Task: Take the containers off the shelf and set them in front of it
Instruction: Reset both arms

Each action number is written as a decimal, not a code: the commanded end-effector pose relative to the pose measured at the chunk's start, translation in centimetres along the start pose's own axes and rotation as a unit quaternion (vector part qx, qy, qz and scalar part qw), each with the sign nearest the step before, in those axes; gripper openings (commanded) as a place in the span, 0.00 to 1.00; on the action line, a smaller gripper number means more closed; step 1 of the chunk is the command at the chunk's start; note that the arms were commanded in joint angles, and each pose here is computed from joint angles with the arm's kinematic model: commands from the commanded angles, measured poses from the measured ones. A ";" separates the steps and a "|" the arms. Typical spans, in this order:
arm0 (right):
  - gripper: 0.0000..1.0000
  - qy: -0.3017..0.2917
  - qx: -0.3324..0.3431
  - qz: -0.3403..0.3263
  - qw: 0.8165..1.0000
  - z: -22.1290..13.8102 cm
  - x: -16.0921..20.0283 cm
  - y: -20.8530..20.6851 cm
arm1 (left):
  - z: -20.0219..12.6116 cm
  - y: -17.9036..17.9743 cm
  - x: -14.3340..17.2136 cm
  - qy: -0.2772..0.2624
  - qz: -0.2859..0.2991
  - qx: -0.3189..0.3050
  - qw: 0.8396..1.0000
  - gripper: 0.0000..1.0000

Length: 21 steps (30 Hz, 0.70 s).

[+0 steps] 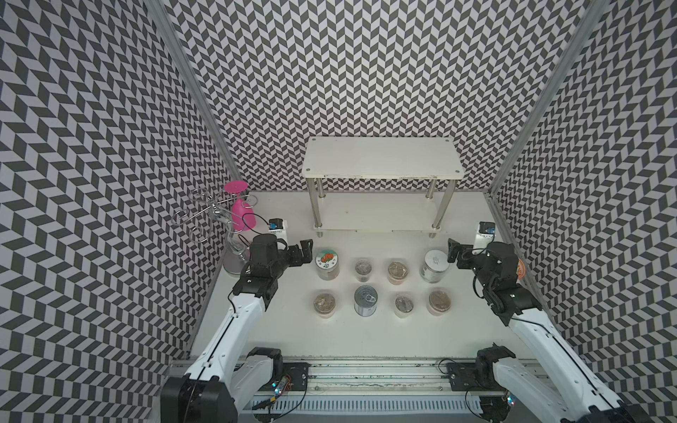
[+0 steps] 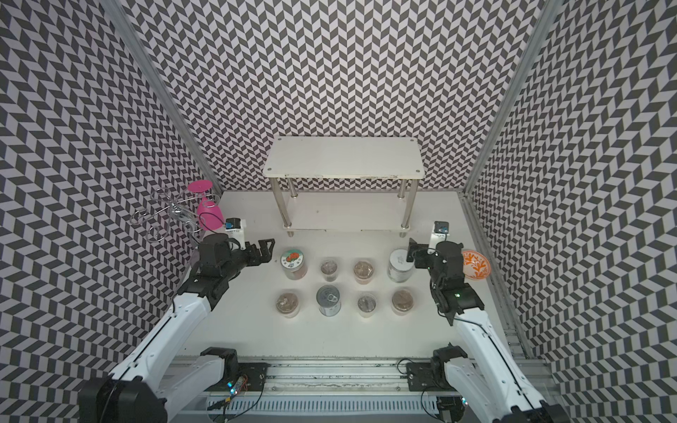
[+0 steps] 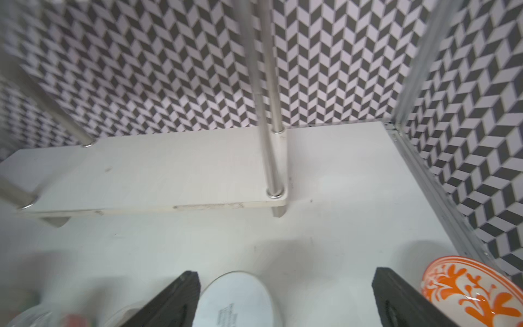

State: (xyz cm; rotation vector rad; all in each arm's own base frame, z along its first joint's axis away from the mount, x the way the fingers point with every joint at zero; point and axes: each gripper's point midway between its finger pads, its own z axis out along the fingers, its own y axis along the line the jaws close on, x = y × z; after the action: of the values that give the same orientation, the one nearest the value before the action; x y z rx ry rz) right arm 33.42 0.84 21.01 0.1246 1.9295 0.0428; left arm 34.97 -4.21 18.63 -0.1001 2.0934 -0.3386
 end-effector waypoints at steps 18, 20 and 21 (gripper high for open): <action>1.00 -0.102 -0.013 -0.015 0.995 7.7 2.3 -3.9 | 6.8 9.7 -0.3 -0.133 0.060 -0.157 0.977 1.00; 1.00 -0.102 -0.025 -0.019 0.994 7.8 2.7 -3.6 | 6.1 9.4 -0.7 -0.160 0.073 -0.157 0.972 1.00; 1.00 -0.094 -0.036 -0.026 0.995 8.0 2.8 -3.2 | 6.4 9.8 -0.8 -0.155 0.066 -0.163 0.972 1.00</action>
State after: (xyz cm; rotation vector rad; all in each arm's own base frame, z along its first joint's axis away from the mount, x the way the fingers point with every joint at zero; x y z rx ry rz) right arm 38.93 -3.29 12.65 0.1212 1.8583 0.0304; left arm 40.49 2.99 10.27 -0.1769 1.9540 0.0353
